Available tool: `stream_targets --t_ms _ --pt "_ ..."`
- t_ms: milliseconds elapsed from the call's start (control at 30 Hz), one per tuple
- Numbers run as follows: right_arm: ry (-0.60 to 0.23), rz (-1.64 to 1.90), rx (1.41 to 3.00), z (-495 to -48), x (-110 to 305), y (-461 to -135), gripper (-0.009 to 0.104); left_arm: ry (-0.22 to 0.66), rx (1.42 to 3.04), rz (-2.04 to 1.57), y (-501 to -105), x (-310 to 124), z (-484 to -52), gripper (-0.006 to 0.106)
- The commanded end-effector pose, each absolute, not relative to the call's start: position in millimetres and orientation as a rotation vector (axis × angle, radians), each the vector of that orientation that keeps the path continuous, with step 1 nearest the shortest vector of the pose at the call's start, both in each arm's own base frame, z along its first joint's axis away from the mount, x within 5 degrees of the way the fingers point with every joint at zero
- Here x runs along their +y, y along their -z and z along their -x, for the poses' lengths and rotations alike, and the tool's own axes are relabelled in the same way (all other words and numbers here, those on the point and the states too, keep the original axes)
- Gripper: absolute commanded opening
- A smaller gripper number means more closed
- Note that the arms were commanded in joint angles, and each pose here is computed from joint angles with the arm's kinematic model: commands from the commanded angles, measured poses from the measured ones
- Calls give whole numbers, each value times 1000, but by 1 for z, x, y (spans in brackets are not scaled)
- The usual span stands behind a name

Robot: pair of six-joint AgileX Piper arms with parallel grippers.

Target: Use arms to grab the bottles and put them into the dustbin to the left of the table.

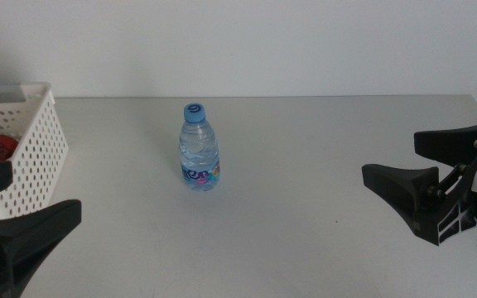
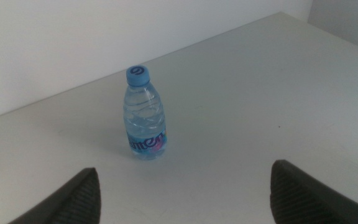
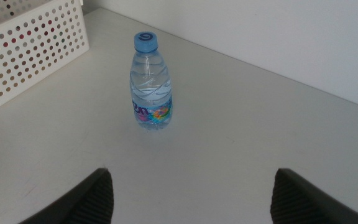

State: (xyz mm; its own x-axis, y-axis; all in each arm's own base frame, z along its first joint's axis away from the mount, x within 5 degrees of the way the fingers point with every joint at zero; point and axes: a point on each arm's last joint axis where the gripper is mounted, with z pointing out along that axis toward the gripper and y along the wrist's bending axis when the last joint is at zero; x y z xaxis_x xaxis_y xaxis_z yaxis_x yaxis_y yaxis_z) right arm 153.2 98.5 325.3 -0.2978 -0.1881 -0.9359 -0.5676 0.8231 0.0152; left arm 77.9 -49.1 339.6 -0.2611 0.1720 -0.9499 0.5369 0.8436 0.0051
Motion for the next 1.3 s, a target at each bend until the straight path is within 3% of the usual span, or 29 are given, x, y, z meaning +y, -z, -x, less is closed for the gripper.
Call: stream_targets --t_ms 0,133,367,500,700,1033,1267 --pt "-410 549 1769 -154 98 -341 64 422 1713 -485 -357 -50 -79 94" --pt "-410 549 1769 -154 98 -341 64 419 1614 -458 -366 -51 -83 94" --pt "-410 549 1769 -154 98 -341 64 262 1471 -542 -354 -60 -105 94" --pt "-410 549 1769 -154 98 -341 64 278 1422 -541 -336 -71 -121 94" --pt "-410 549 1769 -154 98 -341 64 372 1497 -416 -293 -80 -141 94" --pt "-410 549 1769 -154 98 -341 64 301 1549 -357 -258 -88 -177 91" --pt "-410 549 1769 -154 98 -341 64 346 1577 -362 -246 -100 -222 91"
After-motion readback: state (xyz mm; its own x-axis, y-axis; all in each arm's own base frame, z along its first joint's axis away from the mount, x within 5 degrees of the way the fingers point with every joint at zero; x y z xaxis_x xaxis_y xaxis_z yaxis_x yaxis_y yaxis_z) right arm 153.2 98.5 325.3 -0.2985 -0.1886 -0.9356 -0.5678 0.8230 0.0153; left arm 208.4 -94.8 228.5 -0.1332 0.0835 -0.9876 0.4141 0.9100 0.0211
